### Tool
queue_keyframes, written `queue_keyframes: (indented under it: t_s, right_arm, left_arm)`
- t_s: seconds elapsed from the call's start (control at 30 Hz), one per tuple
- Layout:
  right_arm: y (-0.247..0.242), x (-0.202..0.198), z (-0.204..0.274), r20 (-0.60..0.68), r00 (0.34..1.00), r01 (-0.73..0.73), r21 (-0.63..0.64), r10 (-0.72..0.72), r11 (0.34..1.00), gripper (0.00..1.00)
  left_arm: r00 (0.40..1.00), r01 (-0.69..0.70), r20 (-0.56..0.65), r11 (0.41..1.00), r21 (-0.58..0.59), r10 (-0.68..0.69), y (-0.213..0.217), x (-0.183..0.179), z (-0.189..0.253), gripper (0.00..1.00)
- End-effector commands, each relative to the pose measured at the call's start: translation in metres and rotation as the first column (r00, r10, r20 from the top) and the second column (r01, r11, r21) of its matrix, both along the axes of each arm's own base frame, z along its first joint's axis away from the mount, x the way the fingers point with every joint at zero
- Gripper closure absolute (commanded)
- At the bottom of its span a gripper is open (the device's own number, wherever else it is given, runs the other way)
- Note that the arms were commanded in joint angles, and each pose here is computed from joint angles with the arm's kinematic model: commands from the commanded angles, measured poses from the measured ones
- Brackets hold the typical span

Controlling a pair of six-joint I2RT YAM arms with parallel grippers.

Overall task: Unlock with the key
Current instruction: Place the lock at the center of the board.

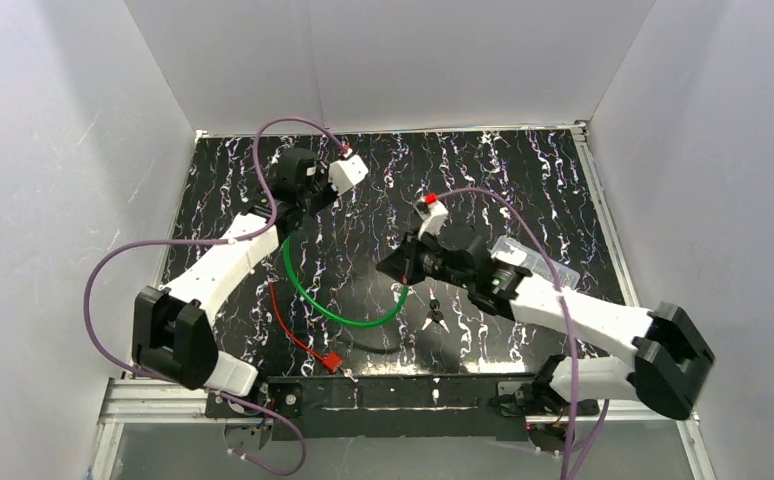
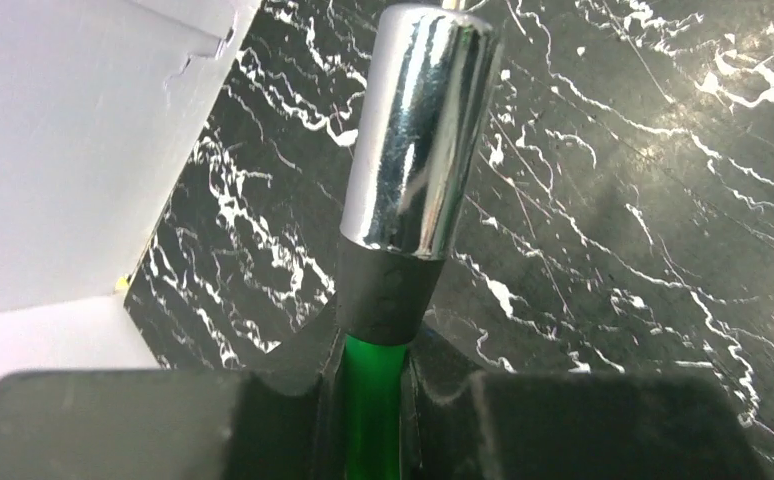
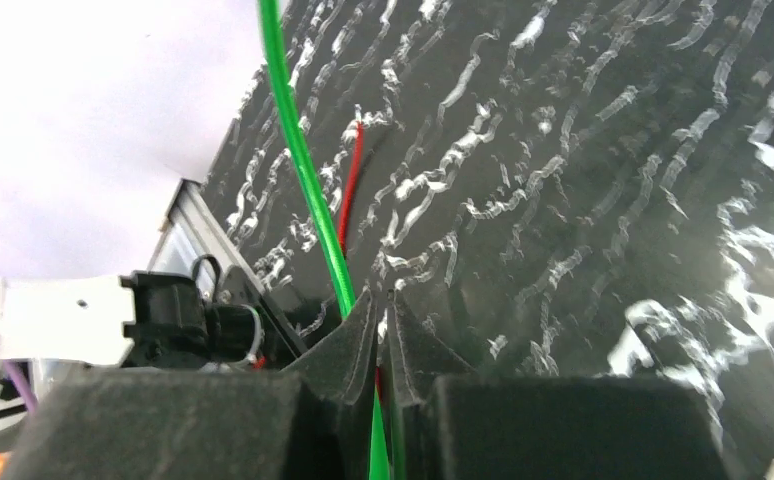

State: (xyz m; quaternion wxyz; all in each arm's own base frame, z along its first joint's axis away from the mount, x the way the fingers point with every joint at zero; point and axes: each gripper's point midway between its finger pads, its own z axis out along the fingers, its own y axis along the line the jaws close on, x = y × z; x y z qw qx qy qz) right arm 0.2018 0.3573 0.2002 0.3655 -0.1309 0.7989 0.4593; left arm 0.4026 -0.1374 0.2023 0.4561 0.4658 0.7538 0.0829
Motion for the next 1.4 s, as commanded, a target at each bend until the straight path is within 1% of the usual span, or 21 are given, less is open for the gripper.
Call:
queue_keyframes:
  t_s: [0.0,0.07,0.17,0.27,0.4,0.5,0.6,0.73,0.83,0.87,0.97,1.07,1.2,1.3,1.37]
  right_arm:
    - [0.053,0.017,-0.029,-0.108,0.991,-0.080,0.033,0.084,0.996,0.99]
    - [0.060,0.019,-0.043,-0.145,0.985,-0.092,0.011,0.093,0.996,0.99]
    - [0.065,0.022,-0.058,-0.180,0.979,-0.100,-0.013,0.096,0.995,0.99]
    - [0.068,0.025,-0.070,-0.207,0.973,-0.109,-0.022,0.102,0.994,0.99]
    - [0.071,0.028,-0.085,-0.237,0.966,-0.125,-0.065,0.107,0.990,0.95]
    - [0.071,0.030,-0.096,-0.277,0.955,-0.133,-0.100,0.100,0.986,0.85]
    - [0.071,0.031,-0.101,-0.308,0.947,-0.137,-0.112,0.097,0.984,0.73]
    - [0.068,0.033,-0.102,-0.337,0.938,-0.138,-0.150,0.081,0.979,0.58]
    - [0.063,0.035,-0.096,-0.328,0.942,-0.139,-0.186,0.072,0.973,0.50]
    - [0.061,0.037,-0.093,-0.319,0.945,-0.135,-0.193,0.068,0.972,0.47]
    - [0.055,0.040,-0.082,-0.293,0.954,-0.122,-0.200,0.059,0.972,0.34]
    - [0.048,0.041,-0.075,-0.287,0.956,-0.114,-0.209,0.051,0.971,0.26]
    - [0.040,0.040,-0.062,-0.282,0.958,-0.118,-0.208,0.056,0.971,0.22]
    - [0.033,0.039,-0.049,-0.252,0.966,-0.112,-0.214,0.056,0.970,0.20]
    - [0.026,0.039,-0.042,-0.238,0.970,-0.101,-0.216,0.048,0.971,0.19]
  left_arm:
    - [0.998,-0.061,-0.007,0.998,-0.007,0.061,0.021,0.035,-0.019,1.00]
    - [0.995,-0.078,-0.062,0.997,0.019,0.079,0.029,0.035,-0.038,1.00]
    - [0.988,-0.124,-0.095,0.992,0.016,0.125,0.046,0.039,-0.054,1.00]
    - [0.976,-0.151,-0.152,0.987,0.046,0.156,0.060,0.037,-0.077,1.00]
    - [0.961,-0.210,-0.176,0.977,0.022,0.211,0.072,0.042,-0.086,1.00]
    - [0.956,-0.230,-0.188,0.973,0.008,0.227,0.074,0.042,-0.089,1.00]
    - [0.958,-0.206,-0.193,0.978,0.037,0.210,0.076,0.040,-0.097,1.00]
    - [0.938,-0.181,-0.281,0.978,0.098,0.202,0.081,0.033,-0.120,1.00]
    - [0.923,-0.203,-0.312,0.974,0.103,0.225,0.089,0.030,-0.127,0.86]
    - [0.921,-0.193,-0.325,0.977,0.090,0.212,0.087,0.028,-0.129,0.83]
    - [0.917,-0.172,-0.349,0.981,0.090,0.192,0.086,0.021,-0.131,0.70]
    - [0.917,-0.156,-0.357,0.984,0.088,0.178,0.086,0.014,-0.129,0.62]
    - [0.903,-0.134,-0.405,0.990,0.051,0.143,0.079,0.003,-0.123,0.48]
    - [0.892,-0.116,-0.438,0.993,0.011,0.109,0.071,-0.007,-0.115,0.35]
    - [0.884,-0.106,-0.459,0.994,-0.013,0.088,0.067,-0.013,-0.107,0.31]
